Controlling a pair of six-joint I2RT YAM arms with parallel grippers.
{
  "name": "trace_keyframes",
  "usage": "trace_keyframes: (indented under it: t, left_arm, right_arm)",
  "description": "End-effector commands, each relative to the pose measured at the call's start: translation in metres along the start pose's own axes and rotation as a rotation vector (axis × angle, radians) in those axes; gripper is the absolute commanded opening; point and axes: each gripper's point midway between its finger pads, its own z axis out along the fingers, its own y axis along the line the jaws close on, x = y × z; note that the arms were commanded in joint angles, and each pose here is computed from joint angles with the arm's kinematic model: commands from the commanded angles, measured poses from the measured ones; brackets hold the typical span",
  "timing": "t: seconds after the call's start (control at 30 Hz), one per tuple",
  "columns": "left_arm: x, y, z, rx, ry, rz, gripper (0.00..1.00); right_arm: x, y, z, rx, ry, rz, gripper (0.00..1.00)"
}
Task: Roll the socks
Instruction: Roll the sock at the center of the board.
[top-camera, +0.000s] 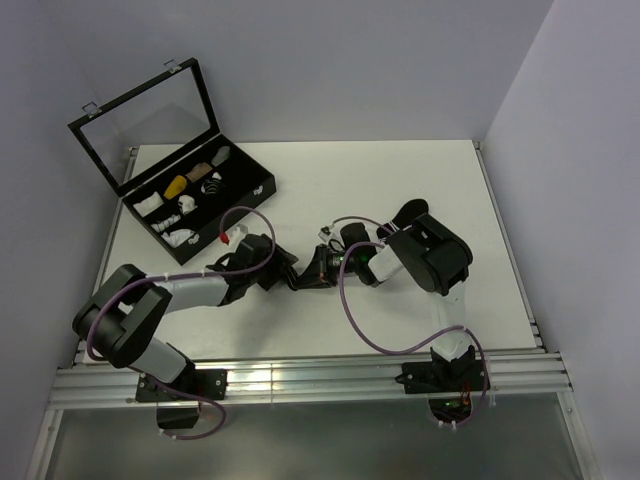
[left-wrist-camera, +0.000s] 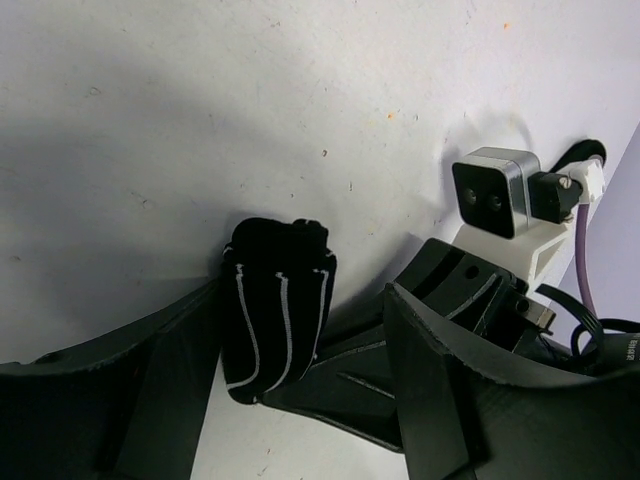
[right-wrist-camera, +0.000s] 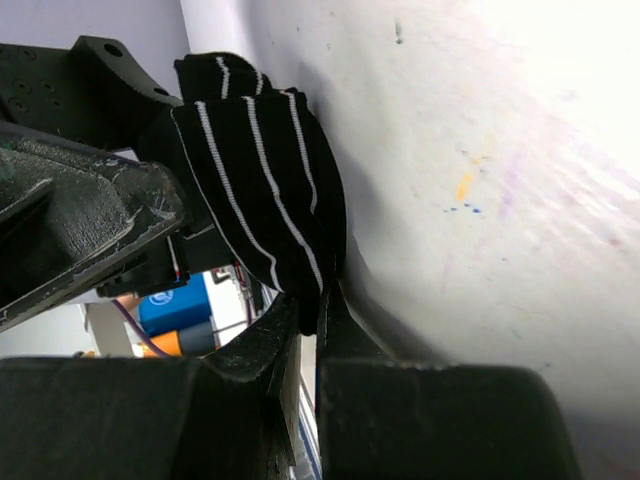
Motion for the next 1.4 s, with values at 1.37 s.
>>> trace_keyframes:
  t: [1.37]
  left_arm:
    - [0.041,0.105,0.002,-0.521,0.208,0.491,0.47]
  right_arm:
    - [-0.023,-0.024,-0.013,0.004,-0.12,0.145,0.01]
